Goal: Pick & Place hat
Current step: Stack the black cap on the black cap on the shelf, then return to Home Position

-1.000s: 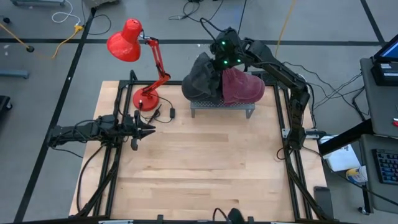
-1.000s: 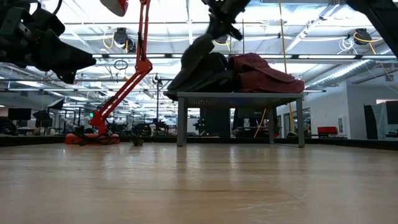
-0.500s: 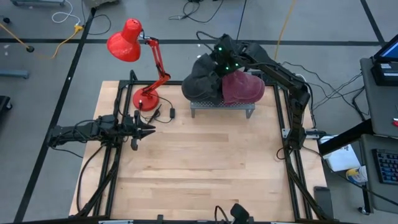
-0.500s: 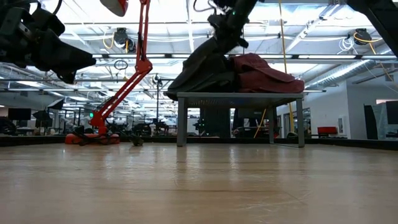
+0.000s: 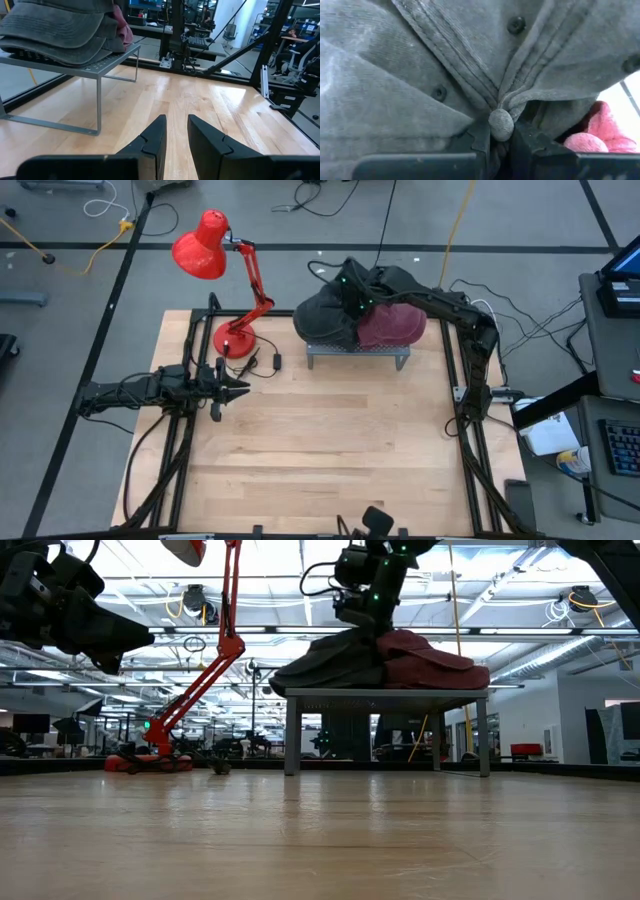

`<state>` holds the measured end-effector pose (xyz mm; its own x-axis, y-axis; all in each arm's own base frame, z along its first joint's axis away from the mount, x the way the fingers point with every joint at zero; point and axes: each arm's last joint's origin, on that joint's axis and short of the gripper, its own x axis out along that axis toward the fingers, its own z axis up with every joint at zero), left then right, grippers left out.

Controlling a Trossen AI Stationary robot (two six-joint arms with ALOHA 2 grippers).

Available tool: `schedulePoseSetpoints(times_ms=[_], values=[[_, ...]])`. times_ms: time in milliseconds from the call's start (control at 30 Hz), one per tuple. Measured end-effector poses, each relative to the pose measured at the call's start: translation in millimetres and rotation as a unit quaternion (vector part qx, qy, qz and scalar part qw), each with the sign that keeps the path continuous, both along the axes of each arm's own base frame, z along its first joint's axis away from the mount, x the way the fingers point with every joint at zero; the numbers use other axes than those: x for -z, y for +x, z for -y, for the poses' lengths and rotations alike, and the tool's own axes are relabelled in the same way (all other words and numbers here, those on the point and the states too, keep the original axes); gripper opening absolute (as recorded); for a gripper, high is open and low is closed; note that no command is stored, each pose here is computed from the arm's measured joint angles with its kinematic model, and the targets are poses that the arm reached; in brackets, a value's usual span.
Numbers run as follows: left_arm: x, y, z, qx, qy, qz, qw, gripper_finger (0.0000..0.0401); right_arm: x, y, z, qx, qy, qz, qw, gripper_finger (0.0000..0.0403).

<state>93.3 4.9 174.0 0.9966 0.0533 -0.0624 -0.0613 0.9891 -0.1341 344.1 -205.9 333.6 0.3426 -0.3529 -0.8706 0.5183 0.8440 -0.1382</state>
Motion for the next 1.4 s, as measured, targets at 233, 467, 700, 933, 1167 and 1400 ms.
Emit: schedulePoseSetpoints(times_ms=[233, 467, 700, 933, 1167, 1400], values=[[0.0, 0.0, 0.0, 0.0, 0.0, 0.0, 1.0, 0.0081, 2.2, 3.5, -3.9, -0.027, -0.033, -0.022, 0.999, 0.0104], [0.0, 0.0, 0.0, 0.0, 0.0, 0.0, 1.0, 0.0081, -12.5, -3.8, -7.9, -0.029, -0.047, -0.005, 0.998, 0.0165], [0.0, 0.0, 0.0, 0.0, 0.0, 0.0, 1.0, 0.0081, -32.4, -15.3, -14.5, -0.028, -0.061, 0.02, 0.998, 0.0194], [0.0, 0.0, 0.0, 0.0, 0.0, 0.0, 1.0, 0.0081, -55.6, -24.7, -21.1, -0.026, -0.09, 0.067, 0.993, 0.0198], [0.0, 0.0, 0.0, 0.0, 0.0, 0.0, 1.0, 0.0081, -76.7, -37.6, -28.3, -0.004, -0.109, 0.108, 0.988, 0.0198], [0.0, 0.0, 0.0, 0.0, 0.0, 0.0, 1.0, 0.0081, -100.1, -49.9, -36.9, 0.025, -0.119, 0.183, 0.976, 0.0199]])
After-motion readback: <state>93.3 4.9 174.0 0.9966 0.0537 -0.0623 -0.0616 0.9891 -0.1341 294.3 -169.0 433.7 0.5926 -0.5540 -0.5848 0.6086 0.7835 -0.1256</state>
